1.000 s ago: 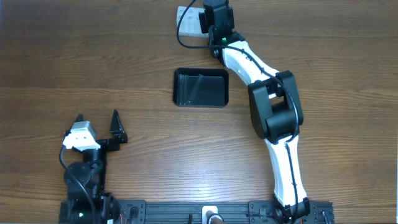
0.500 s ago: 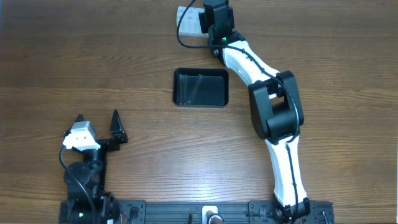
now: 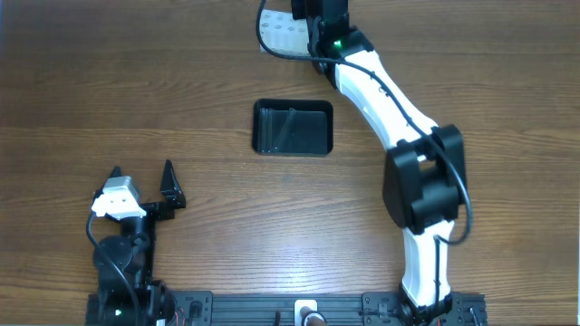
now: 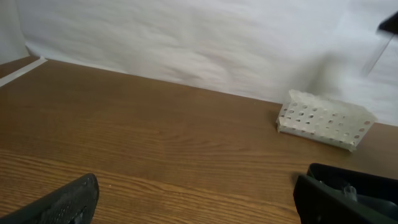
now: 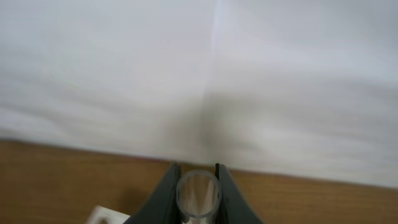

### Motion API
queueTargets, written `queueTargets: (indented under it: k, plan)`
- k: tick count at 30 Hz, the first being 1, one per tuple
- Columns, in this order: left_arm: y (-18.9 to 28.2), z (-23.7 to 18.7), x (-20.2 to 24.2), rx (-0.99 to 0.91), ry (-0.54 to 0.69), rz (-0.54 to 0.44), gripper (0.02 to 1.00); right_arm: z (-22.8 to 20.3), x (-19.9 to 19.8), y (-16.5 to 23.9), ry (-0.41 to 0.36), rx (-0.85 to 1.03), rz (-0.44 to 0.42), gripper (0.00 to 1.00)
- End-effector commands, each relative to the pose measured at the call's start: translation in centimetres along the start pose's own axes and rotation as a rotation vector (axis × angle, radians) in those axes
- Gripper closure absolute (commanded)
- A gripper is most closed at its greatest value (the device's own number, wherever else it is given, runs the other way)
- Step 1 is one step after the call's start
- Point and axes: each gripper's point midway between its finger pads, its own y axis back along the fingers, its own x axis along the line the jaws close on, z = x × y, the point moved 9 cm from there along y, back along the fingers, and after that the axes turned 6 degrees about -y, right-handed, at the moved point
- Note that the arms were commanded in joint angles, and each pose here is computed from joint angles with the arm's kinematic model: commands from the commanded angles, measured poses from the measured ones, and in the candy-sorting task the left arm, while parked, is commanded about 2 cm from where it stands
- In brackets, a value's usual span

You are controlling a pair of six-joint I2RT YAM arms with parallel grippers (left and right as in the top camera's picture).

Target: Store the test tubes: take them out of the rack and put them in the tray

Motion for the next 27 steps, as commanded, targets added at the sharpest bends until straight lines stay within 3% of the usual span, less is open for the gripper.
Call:
queueTargets:
  k: [1,5,9,13,27]
  plan:
    - [0.0,0.0,0.1,-0.005,0.01,0.014,0.02,5.5,0.9,5.2,-0.067,-0.065,0.051,0.976]
    - [0.0,0.0,0.1,-0.005,0.01,0.014,0.02,5.0,1.3,9.0,-0.124,0.127,0.087,0.956]
    - [0.0,0.0,0.1,-0.005,0.01,0.014,0.023,1.6,1.7,12.0,-0.127,0.438,0.15,0.958]
    - [0.0,0.0,0.1,-0.005,0.01,0.014,0.02,-2.0,1.4,13.6,-0.155,0.701,0.157,0.956]
    - [0.0,0.0,0.1,-0.005,0.01,0.014,0.02,-10.1,1.2,10.6,-0.204,0.949,0.021,0.976]
